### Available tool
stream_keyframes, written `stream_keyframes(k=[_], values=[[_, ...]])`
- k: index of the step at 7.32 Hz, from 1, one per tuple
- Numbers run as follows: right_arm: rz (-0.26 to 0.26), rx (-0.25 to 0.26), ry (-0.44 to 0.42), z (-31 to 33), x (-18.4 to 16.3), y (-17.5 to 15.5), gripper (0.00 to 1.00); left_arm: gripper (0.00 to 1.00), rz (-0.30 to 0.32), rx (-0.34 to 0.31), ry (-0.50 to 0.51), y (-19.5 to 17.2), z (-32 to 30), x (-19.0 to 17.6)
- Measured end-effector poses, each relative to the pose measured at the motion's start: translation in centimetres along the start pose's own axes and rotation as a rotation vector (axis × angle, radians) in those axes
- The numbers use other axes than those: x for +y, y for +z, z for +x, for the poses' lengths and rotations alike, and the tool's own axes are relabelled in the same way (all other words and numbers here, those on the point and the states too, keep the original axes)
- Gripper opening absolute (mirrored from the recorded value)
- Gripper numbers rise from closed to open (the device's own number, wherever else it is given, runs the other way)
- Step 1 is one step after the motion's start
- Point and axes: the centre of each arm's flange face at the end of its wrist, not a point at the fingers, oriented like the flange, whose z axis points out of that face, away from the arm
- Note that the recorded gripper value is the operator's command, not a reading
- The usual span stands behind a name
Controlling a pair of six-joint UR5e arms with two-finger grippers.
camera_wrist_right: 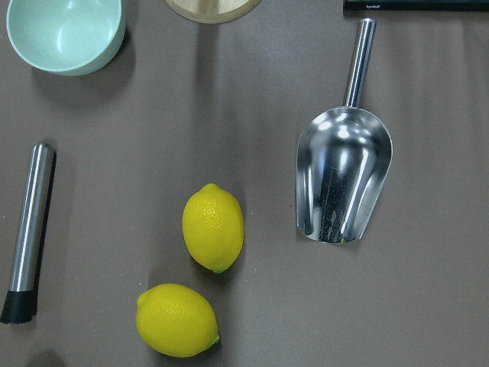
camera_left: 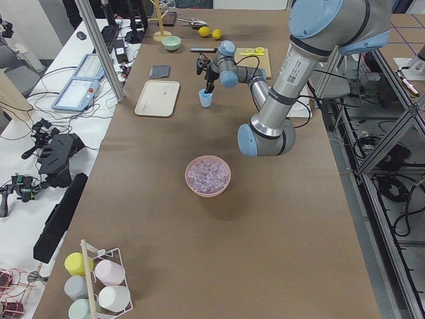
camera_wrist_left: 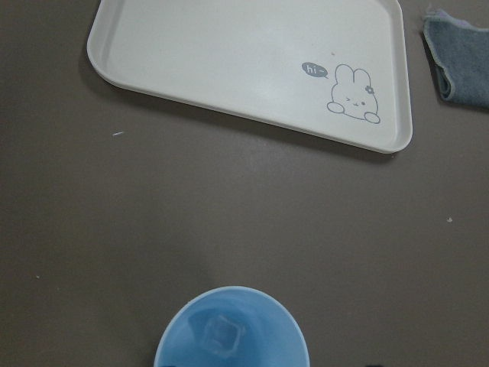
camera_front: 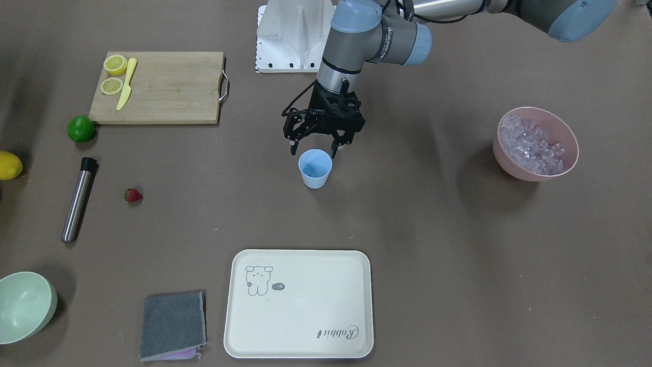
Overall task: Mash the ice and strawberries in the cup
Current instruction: 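Open the left gripper to drop the ice cube into the blue cup, then move the left gripper back over the pink ice bowl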
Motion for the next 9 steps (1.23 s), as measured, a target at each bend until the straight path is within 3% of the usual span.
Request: stream_keyframes(k=[4,9], values=[[0.015,0.006,-0.022,-0.7,-1.1,-0.7,1.00,0.97,0.007,-0.116,-0.035,-8.4,-6.1,-9.4],[0.025,-0.001,-0.037,-1.5,-1.8,-1.1,1.00,0.97,0.059,-0.294,-0.081,-12.3,-20.1,-15.5]])
